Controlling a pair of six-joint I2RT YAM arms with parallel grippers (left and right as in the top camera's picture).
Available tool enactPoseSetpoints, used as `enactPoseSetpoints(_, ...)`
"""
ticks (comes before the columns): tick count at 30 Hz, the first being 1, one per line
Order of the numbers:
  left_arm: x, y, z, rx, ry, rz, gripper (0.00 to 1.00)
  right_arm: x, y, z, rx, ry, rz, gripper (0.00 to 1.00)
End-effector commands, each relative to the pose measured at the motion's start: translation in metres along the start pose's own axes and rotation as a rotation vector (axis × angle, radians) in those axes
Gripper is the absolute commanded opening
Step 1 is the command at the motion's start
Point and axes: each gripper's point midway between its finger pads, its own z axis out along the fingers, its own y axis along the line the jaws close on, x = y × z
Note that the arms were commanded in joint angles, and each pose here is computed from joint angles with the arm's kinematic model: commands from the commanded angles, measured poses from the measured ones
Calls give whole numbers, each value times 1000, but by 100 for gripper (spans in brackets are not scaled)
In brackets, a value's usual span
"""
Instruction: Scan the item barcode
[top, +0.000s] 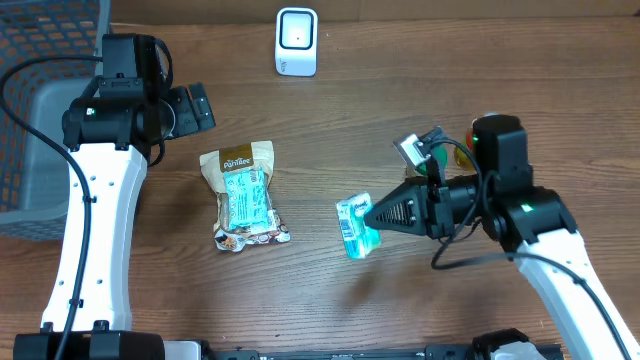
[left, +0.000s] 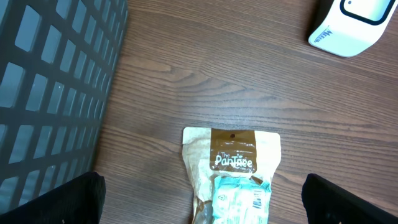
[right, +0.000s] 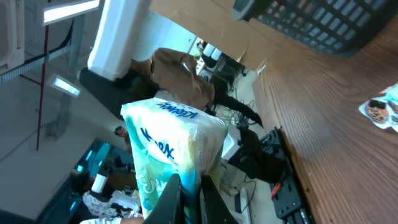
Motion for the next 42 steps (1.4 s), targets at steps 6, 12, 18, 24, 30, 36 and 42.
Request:
enactPoseSetpoints(6, -3, -2, -2, 8, -8, 19, 99, 2, 33, -2, -27, 8, 22, 4)
enactPoseSetpoints(12, -3, -2, -2, 8, -8, 19, 100, 2, 33, -2, -27, 9, 43, 4)
enactPoseSetpoints(18, -3, -2, -2, 8, -8, 19, 100, -16, -25, -9, 285, -144, 100, 4)
enactPoseSetpoints(24, -3, -2, -2, 8, -8, 19, 100, 7, -136, -54, 947, -237, 306, 4)
enactPoseSetpoints(30, -3, -2, -2, 8, -8, 19, 99, 18, -168, -22, 1021, -105, 296, 4)
enactPoseSetpoints(36, -3, -2, -2, 8, -8, 19, 99, -24, -161, -24, 1141, -19, 309, 4)
enactPoseSetpoints(42, -3, -2, -2, 8, -8, 19, 100, -105, -128, -42, 1320, -42, 233, 4)
